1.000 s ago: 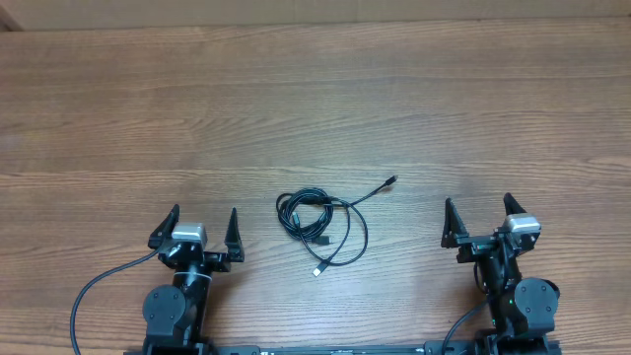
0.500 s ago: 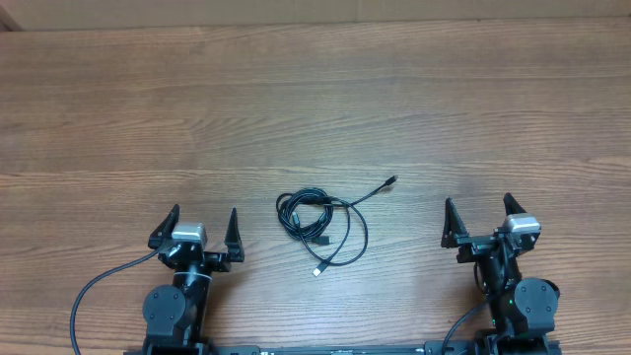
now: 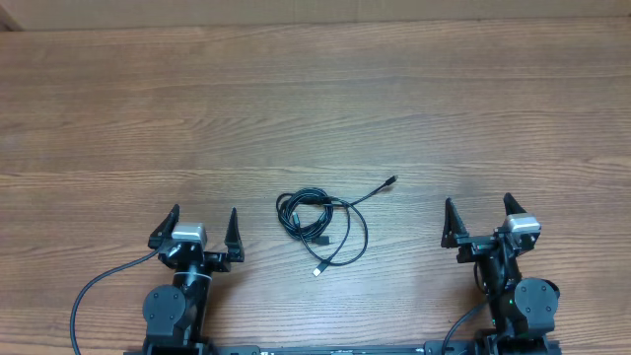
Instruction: Untangle cables
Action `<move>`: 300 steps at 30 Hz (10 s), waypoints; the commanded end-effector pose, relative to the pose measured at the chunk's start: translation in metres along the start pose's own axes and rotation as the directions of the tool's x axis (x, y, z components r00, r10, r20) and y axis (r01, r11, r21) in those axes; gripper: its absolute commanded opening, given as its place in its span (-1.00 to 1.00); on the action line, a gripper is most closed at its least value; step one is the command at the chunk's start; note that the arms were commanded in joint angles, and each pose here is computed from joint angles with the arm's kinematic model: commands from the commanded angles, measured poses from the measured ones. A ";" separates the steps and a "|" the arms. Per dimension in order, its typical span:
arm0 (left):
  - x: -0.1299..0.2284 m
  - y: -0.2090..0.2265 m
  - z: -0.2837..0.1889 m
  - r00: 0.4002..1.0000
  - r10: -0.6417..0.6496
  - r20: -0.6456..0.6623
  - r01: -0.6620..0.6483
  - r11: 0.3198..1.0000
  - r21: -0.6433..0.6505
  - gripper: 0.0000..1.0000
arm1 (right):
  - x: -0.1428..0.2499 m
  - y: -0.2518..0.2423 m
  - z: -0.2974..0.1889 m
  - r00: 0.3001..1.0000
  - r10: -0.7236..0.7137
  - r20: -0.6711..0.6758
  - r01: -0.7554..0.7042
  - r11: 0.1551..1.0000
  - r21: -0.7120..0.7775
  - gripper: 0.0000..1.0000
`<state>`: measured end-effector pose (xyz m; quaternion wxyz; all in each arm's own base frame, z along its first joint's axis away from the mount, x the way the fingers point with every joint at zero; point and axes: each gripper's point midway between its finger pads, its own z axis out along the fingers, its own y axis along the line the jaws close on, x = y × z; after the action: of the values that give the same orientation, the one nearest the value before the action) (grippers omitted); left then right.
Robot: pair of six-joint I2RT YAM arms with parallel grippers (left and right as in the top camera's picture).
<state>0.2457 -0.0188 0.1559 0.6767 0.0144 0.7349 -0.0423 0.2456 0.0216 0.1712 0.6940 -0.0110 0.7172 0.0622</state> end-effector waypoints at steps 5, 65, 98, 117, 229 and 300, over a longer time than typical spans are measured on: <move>0.000 0.002 0.000 1.000 0.007 0.003 -0.007 1.000 -0.008 0.99 | 0.001 -0.001 0.000 1.000 -0.005 0.007 0.005 1.000 0.006 1.00; -0.159 -0.042 -0.065 0.955 -0.040 0.292 -0.025 0.976 0.216 0.99 | 0.001 -0.001 0.000 1.000 -0.005 0.006 0.005 1.000 0.006 1.00; -0.164 -0.093 -0.051 0.920 -0.128 -0.371 0.289 0.861 0.420 0.99 | 0.001 -0.001 0.000 1.000 -0.005 0.006 0.005 1.000 0.006 0.99; -0.064 -0.109 -0.052 0.450 -0.229 -0.863 0.632 0.764 0.127 0.99 | 0.001 -0.001 0.000 1.000 -0.005 0.005 0.005 1.000 0.006 1.00; 0.150 -0.126 0.064 0.164 -0.523 -0.836 0.180 0.849 -0.496 0.99 | 0.001 -0.001 0.000 1.000 -0.005 0.005 0.005 1.000 0.006 1.00; 0.130 -0.037 0.084 0.206 0.106 -0.973 -0.296 0.954 0.041 0.43 | 0.001 -0.001 0.000 1.000 -0.005 0.006 0.005 1.000 0.006 1.00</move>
<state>0.3218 -0.0738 0.0382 0.1019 0.0732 0.9872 0.0982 0.2456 0.0216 0.1713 0.6942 -0.0110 0.7170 0.0622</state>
